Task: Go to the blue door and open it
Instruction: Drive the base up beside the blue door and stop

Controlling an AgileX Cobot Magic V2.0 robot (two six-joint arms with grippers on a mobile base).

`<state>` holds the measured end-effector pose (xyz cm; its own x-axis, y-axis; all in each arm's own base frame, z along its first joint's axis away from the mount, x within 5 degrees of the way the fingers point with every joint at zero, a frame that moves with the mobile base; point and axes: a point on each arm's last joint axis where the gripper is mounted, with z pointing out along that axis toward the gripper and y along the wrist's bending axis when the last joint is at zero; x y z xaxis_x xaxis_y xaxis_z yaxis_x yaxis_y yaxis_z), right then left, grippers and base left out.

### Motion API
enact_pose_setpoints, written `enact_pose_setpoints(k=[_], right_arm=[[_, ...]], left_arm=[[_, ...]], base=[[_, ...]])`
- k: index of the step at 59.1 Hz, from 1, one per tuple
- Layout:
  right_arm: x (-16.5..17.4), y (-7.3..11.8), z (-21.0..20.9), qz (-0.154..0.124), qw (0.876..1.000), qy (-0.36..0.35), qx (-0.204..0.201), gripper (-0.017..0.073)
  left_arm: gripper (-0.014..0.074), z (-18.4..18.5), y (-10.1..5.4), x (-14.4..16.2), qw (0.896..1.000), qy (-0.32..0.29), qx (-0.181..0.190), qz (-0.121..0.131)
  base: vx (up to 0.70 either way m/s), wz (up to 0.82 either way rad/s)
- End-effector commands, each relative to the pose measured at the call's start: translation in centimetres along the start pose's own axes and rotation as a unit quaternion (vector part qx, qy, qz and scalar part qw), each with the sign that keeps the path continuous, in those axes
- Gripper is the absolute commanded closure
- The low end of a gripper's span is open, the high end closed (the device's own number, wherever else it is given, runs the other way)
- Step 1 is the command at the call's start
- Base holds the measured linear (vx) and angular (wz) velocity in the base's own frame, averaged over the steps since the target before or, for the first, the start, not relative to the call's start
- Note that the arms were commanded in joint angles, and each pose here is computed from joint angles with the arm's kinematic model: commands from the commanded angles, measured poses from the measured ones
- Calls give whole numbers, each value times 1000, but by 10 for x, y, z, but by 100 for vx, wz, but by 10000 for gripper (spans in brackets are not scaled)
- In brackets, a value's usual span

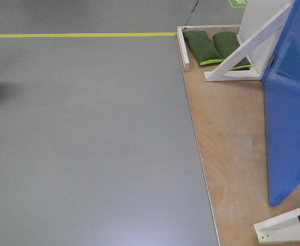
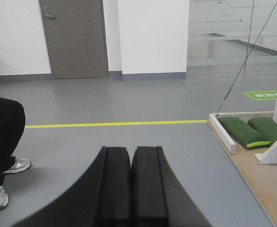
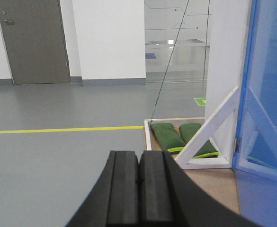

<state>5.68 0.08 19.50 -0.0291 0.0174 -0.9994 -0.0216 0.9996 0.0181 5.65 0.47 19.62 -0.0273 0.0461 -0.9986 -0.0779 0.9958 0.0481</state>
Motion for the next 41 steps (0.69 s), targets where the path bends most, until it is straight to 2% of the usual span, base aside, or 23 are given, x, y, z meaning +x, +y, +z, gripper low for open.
enact_pose_setpoints(k=[1, 35, 41], right_arm=[[-8, 1, -1, -4, 999, -48, -3, 561], [-8, 1, -1, -4, 999, -49, -3, 561], [-8, 1, -1, -4, 999, -49, -3, 561]], left_arm=[[521, -3, 0, -17, 998, -63, 2, -4], [521, -3, 0, -17, 998, -62, 2, -4], [521, -3, -1, -17, 998, -63, 12, -5]], base=[[41, 3], [37, 3], [30, 1]])
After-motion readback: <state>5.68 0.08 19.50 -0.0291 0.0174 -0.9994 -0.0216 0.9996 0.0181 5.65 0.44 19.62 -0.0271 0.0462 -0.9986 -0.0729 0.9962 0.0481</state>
